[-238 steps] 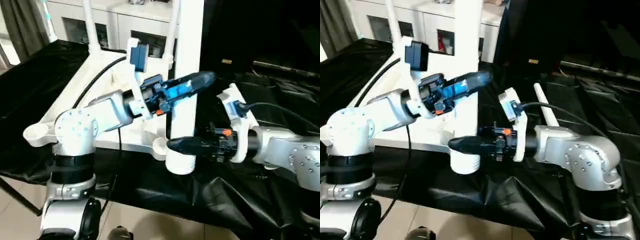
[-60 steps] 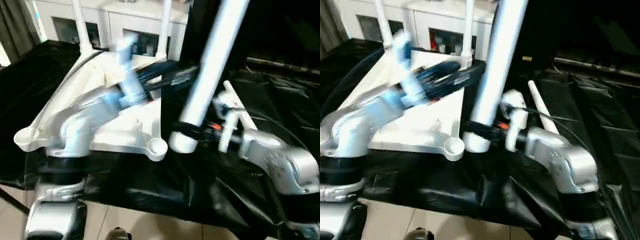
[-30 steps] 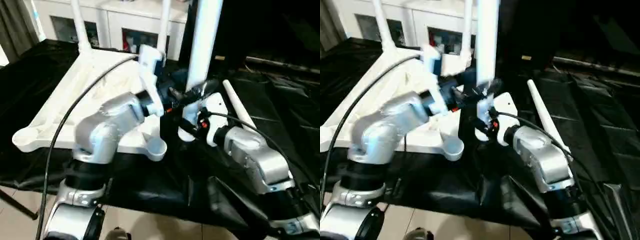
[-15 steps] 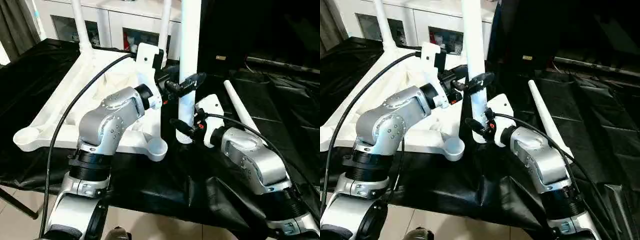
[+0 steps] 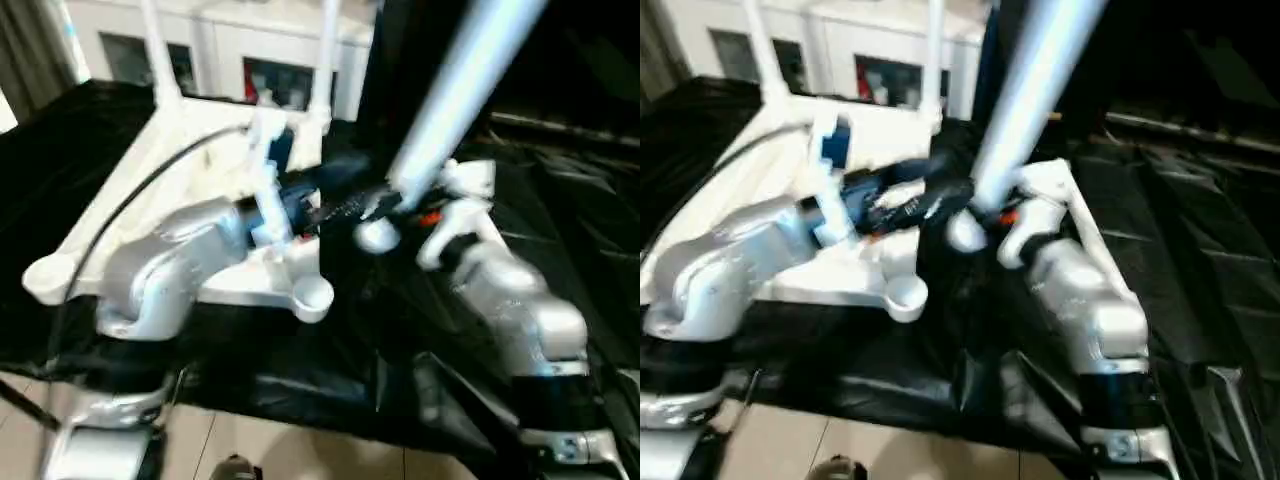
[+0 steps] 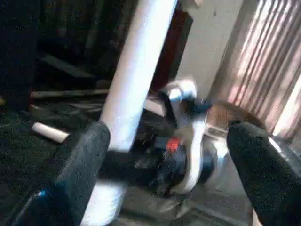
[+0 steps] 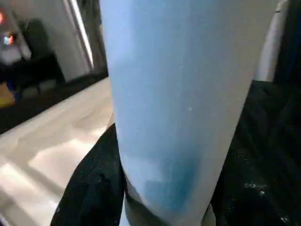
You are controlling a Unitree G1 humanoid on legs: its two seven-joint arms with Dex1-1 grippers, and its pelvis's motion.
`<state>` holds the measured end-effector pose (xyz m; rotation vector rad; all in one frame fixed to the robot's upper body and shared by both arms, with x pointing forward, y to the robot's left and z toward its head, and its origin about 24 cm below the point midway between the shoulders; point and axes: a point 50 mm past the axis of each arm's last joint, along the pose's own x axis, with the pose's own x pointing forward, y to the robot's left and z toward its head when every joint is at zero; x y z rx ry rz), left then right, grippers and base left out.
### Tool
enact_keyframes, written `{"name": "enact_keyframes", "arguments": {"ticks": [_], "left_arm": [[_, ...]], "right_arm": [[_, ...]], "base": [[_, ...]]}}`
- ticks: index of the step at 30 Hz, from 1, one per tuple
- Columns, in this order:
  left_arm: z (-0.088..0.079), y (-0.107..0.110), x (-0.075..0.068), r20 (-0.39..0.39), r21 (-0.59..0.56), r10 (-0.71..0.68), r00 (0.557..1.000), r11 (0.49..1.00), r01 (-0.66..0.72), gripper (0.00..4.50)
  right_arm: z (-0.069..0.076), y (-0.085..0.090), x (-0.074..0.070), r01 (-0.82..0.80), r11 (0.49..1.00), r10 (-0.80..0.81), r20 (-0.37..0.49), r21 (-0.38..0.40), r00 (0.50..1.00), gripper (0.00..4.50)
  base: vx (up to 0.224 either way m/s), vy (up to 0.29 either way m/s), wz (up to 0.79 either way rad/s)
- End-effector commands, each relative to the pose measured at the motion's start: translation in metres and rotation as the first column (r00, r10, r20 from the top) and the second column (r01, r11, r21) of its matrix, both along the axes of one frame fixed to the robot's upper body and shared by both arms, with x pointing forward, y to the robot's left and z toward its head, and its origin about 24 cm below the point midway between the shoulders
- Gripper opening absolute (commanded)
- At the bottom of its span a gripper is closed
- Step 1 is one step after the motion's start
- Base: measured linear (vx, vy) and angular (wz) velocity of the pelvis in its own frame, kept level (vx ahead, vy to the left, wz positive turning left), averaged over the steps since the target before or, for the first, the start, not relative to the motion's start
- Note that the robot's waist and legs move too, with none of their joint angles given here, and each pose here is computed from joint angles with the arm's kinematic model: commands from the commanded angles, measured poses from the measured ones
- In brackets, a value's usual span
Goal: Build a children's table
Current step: Insert table leg to table base
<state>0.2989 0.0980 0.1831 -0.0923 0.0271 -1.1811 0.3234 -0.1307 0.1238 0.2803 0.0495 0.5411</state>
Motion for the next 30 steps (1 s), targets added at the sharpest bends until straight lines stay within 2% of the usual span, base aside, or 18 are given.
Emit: {"name": "enact_keyframes", "arguments": {"ticks": [1, 2, 4, 6, 7, 8, 9, 11, 12, 13, 14, 16, 18, 20, 23, 24, 28, 30], "left_arm": [[-0.016, 0.015, 0.009, 0.157, 0.295, 0.023, 0.987, 0.953, -0.069, 4.50], [-0.023, 0.022, 0.013, 0.190, 0.384, 0.022, 0.982, 0.918, -0.095, 4.50], [-0.030, 0.031, 0.016, 0.202, 0.464, 0.022, 0.979, 0.878, -0.115, 4.50], [-0.042, 0.047, 0.013, 0.156, 0.581, -0.049, 0.987, 0.813, -0.051, 4.50], [-0.048, 0.053, 0.009, 0.099, 0.616, -0.096, 0.990, 0.788, 0.015, 4.50], [-0.049, 0.054, 0.010, 0.095, 0.619, -0.100, 0.990, 0.785, 0.020, 4.50], [-0.051, 0.056, 0.011, 0.089, 0.629, -0.107, 0.990, 0.777, 0.027, 4.22], [-0.056, 0.062, 0.015, 0.082, 0.668, -0.126, 0.989, 0.744, 0.039, 4.15], [-0.056, 0.062, 0.015, 0.082, 0.668, -0.126, 0.989, 0.744, 0.039, 4.09], [-0.062, 0.069, 0.016, 0.059, 0.700, -0.140, 0.988, 0.712, 0.059, 3.94], [-0.062, 0.069, 0.016, 0.059, 0.700, -0.140, 0.988, 0.712, 0.059, 3.78], [-0.070, 0.078, 0.019, 0.029, 0.737, -0.162, 0.986, 0.670, 0.088, 3.69], [-0.076, 0.081, 0.022, 0.008, 0.752, -0.163, 0.987, 0.651, 0.101, 3.59], [-0.081, 0.084, 0.024, -0.006, 0.770, -0.164, 0.986, 0.629, 0.109, 3.27], [-0.083, 0.085, 0.026, -0.009, 0.769, -0.163, 0.987, 0.629, 0.111, 3.23], [-0.083, 0.086, 0.027, -0.007, 0.770, -0.163, 0.987, 0.629, 0.109, 2.93], [-0.085, 0.091, 0.032, -0.028, 0.772, -0.172, 0.985, 0.622, 0.130, 2.78], [-0.085, 0.093, 0.033, -0.030, 0.773, -0.173, 0.984, 0.621, 0.133, 2.55]], "right_arm": [[0.000, -0.014, 0.003, 0.065, 0.998, -0.065, 0.005, -0.003, 0.998, 1.91], [-0.002, -0.015, 0.002, 0.060, 0.998, -0.060, 0.009, -0.028, 0.998, 1.91], [-0.004, -0.013, 0.000, 0.042, 0.998, -0.042, 0.012, -0.053, 0.999, 1.91], [-0.010, -0.010, -0.006, -0.002, 0.995, 0.003, 0.007, -0.105, 1.000, 1.91], [-0.014, -0.010, -0.009, -0.017, 0.990, 0.017, -0.001, -0.137, 1.000, 1.91], [-0.015, -0.010, -0.010, -0.021, 0.990, 0.020, -0.003, -0.139, 1.000, 1.91], [-0.016, -0.010, -0.011, -0.028, 0.989, 0.027, -0.008, -0.142, 1.000, 1.91], [-0.018, -0.009, -0.012, -0.047, 0.989, 0.045, -0.017, -0.139, 0.999, 1.91], [-0.018, -0.009, -0.012, -0.047, 0.989, 0.045, -0.017, -0.139, 0.999, 1.91], [-0.020, -0.007, -0.014, -0.067, 0.987, 0.065, -0.019, -0.147, 0.998, 1.91], [-0.020, -0.007, -0.014, -0.067, 0.987, 0.065, -0.019, -0.147, 0.998, 1.91], [-0.021, -0.004, -0.017, -0.081, 0.984, 0.079, -0.018, -0.160, 0.997, 1.91], [-0.020, -0.004, -0.019, -0.087, 0.983, 0.085, -0.019, -0.163, 0.996, 1.91], [-0.021, -0.006, -0.022, -0.090, 0.981, 0.088, -0.022, -0.173, 0.996, 1.91], [-0.022, -0.008, -0.023, -0.090, 0.981, 0.087, -0.025, -0.174, 0.996, 1.91], [-0.022, -0.009, -0.023, -0.090, 0.980, 0.087, -0.027, -0.175, 0.996, 1.91], [-0.023, -0.008, -0.026, -0.106, 0.978, 0.102, -0.036, -0.178, 0.994, 1.91], [-0.024, -0.007, -0.026, -0.112, 0.978, 0.107, -0.038, -0.177, 0.994, 1.91]], "base": [[0.000, 0.000, 0.00], [0.000, 0.000, 0.00], [0.000, 0.000, 0.00], [0.000, 0.000, 0.00], [0.000, 0.000, 0.00], [0.000, 0.000, 0.00], [0.000, 0.000, 0.00], [0.000, 0.000, 0.00], [0.000, 0.000, 0.00], [0.000, 0.000, 0.00], [0.000, 0.000, 0.00], [0.000, 0.000, 0.00], [0.000, 0.000, 0.00], [0.000, 0.000, 0.00], [0.000, 0.000, 0.00], [0.000, 0.000, 0.00], [0.000, 0.000, 0.00], [0.000, 0.000, 0.00]]}}
